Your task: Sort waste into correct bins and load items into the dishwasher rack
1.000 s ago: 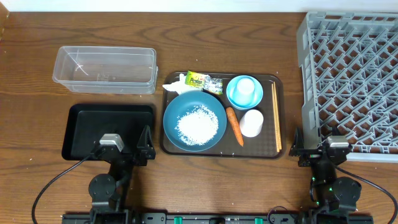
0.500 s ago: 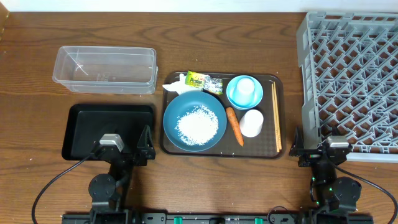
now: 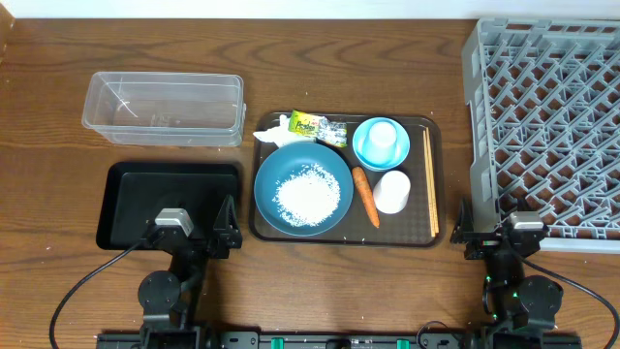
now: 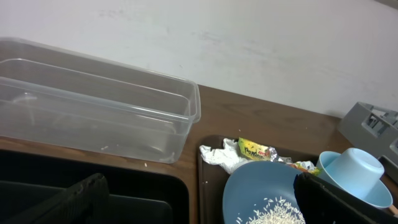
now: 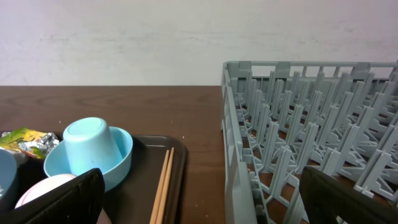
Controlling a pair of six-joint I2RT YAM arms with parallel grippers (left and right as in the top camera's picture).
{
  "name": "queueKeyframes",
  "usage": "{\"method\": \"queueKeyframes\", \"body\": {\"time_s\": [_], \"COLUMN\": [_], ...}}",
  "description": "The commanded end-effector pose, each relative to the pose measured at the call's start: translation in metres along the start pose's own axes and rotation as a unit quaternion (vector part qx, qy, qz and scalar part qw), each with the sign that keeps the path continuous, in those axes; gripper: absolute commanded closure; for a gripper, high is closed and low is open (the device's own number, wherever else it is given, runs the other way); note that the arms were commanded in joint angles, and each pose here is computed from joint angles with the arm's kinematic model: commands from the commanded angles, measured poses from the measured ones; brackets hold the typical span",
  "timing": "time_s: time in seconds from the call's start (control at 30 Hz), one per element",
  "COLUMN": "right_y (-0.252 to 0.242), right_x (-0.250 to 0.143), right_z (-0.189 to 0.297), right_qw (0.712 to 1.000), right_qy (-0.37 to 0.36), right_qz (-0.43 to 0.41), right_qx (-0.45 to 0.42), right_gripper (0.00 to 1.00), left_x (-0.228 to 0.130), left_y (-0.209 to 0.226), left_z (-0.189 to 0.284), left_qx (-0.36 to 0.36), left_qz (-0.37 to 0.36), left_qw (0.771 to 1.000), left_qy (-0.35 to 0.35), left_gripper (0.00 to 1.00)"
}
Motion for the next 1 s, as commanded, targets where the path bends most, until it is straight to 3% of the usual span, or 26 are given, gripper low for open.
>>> {"method": "queueKeyframes", "body": {"time_s": [0.0,0.53,0.67,0.77,0.97], "right_y": [-0.003,-0.002,-0.003,-0.003,-0.002], "right_x": [0.000,0.000,0.000,0.000,0.000], "right_z": [0.000,0.000,0.000,0.000,0.000], "right_qw": [1.000,1.000,1.000,1.000,1.000], "right_qy": [-0.001,-0.001,-0.001,-0.001,-0.001], "right_qz": [0.009,0.009,0.009,0.009,0.009], "right_qx": [-0.006,-0.006,-0.006,-0.006,-0.006], "right_gripper": [0.01,0.01,0.01,0.01,0.01], "left_x": [-0.014,-0.014,-0.014,-0.010,-0.010], "left_y": [0.000,0.000,-0.020,-0.024,-0.023], "left_z": [-0.001,-0.001,0.001,0.001,0.001], "left_qx": [-0.002,-0.004,-0.077,-0.088,-0.087], "left_qz": [-0.005,-0.001,0.096,0.139,0.142], "left_qw": [1.000,1.000,0.992,0.986,0.985], "left_qy": [0.028,0.027,0.041,0.035,0.036], "left_gripper": [0.02,0.02,0.02,0.02,0.02]}}
Point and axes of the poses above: each gripper's point midway between its finger pads, its own z axis back along the fingers, its own y axis along the line the jaws close on, x = y × z, the point moved 4 cm from there along z, back along the fingers, and after that the axes turned 8 degrees about -z, right-handed, at the moved point
